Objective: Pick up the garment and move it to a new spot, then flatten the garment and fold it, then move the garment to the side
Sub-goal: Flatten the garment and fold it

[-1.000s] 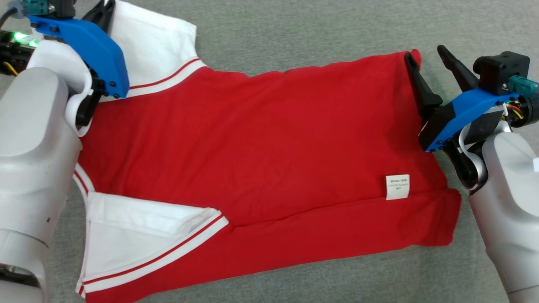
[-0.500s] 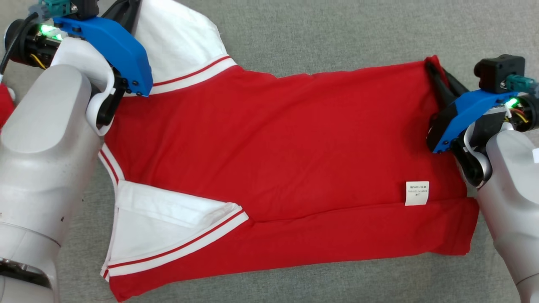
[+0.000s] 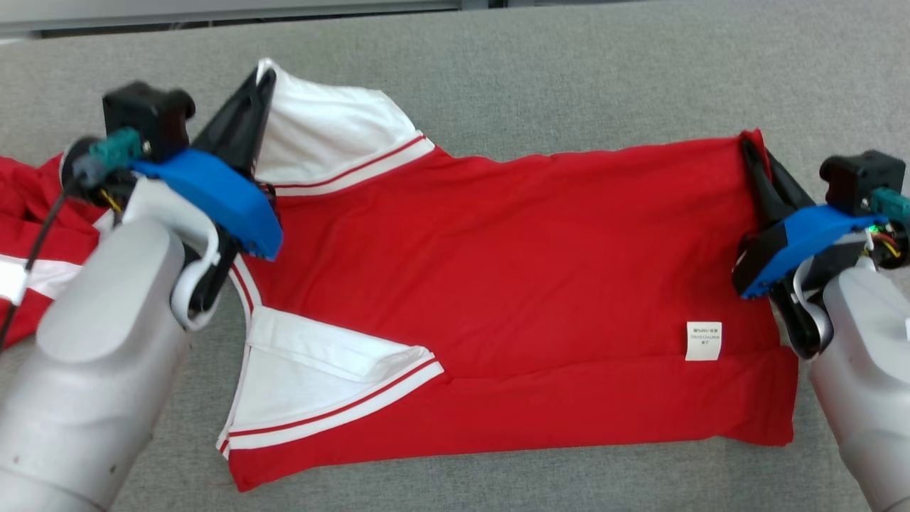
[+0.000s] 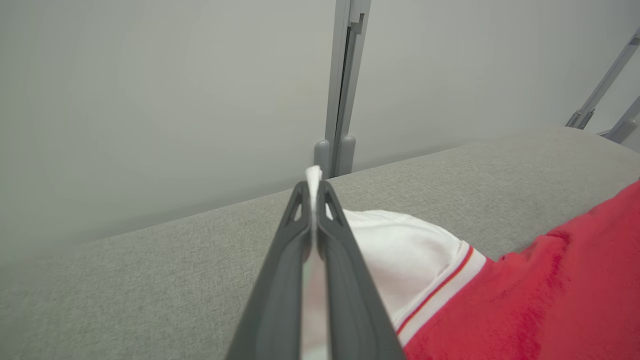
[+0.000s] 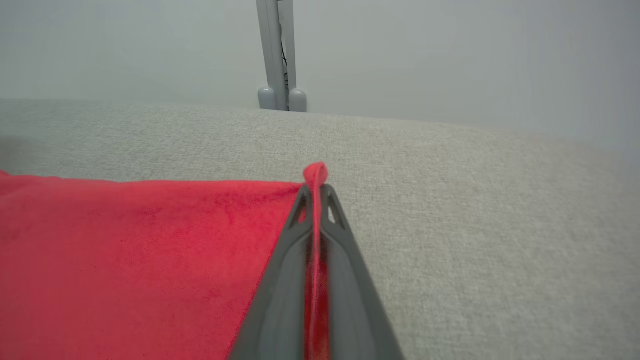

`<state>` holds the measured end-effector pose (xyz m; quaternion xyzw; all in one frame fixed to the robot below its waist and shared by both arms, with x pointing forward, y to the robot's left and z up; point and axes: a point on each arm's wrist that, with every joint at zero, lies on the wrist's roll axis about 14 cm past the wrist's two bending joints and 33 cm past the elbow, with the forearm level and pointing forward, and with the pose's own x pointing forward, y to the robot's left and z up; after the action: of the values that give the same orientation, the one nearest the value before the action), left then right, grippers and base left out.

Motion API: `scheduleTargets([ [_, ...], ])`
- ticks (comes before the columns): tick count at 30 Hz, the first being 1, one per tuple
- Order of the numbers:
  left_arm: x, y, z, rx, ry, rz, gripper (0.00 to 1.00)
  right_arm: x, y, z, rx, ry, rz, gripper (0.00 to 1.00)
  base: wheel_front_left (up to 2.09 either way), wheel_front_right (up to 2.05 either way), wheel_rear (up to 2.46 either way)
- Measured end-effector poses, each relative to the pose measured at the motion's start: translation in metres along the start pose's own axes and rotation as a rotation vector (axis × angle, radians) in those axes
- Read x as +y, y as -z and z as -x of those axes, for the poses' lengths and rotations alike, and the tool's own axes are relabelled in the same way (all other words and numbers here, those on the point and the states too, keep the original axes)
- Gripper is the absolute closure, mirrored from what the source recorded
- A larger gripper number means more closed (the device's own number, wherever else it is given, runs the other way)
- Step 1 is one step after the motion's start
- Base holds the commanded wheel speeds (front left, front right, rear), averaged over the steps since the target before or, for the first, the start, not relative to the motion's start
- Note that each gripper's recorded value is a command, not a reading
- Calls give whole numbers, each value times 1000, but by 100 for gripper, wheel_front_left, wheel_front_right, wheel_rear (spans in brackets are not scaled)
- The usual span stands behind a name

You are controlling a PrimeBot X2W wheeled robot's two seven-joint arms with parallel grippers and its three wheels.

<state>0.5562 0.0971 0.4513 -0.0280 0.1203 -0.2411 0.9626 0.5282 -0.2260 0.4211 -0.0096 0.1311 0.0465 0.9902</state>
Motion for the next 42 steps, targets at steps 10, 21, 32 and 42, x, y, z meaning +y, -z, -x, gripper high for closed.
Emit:
scheduleTargets([
  [10,-25,7,68,-46,-33,73,100,3,0,23,-34,-3,0,100,0,0,0],
  [21,-56,27,120,-8,-50,154,100,10,4,47,-67,-2,-32,100,0,0,0],
  [32,-58,53,145,42,-112,216,93,19,17,76,-82,0,-62,100,0,0,0],
  [42,-46,45,148,-46,-204,234,0,19,8,102,-146,28,-91,0,0,0,0],
])
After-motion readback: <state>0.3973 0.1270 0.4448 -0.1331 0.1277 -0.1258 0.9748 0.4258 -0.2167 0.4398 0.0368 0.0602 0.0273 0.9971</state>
